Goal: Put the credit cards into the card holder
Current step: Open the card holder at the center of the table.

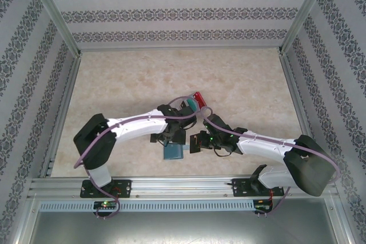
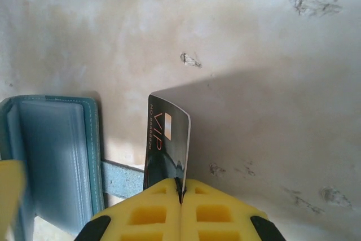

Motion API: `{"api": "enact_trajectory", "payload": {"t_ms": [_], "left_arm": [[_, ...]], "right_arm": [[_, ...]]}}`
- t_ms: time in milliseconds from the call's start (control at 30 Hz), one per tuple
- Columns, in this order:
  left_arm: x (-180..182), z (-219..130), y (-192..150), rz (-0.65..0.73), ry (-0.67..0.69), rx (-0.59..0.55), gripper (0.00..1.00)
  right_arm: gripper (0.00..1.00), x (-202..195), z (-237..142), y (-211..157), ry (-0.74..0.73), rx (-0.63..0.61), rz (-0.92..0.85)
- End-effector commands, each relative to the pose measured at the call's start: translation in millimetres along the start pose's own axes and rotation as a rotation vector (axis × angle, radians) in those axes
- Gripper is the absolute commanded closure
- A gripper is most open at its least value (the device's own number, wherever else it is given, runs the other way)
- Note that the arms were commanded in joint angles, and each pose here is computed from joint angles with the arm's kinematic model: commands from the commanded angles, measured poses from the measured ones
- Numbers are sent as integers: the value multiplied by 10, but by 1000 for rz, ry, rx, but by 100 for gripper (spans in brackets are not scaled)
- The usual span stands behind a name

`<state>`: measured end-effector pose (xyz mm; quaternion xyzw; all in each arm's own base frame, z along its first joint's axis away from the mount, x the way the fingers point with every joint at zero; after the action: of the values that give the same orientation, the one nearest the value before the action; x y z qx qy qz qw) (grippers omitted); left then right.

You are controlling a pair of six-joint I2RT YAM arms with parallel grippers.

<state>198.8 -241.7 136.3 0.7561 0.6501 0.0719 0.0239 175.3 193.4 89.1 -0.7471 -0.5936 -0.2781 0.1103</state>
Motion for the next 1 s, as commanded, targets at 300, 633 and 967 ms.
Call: {"api": "enact_trajectory", "payload": {"t_ms": [300,633,967], "left_arm": [[272,-118,-184,6,7,-48,24],[-199,159,54,82,-32,43,0],[-146,353,-10,81,38,91,1]], "right_arm": [[100,-355,28,7,-192,-9,40],[100,-371,67,9,-200,-4,42],[100,-396,102,6,-214,2,47]]}}
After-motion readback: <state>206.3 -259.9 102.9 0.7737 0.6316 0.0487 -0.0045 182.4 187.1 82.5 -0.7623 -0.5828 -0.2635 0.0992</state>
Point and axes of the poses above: each hand's point on the last joint's axis, 136 mm out from that joint toward the fingers, its own z axis out along the fingers, its own x axis along the line the jaws close on, y = z × x, the point moved 7 cm from there along -z, back along the fingers, and after that the axes turned 9 degrees about z, right-handed, at the moved point
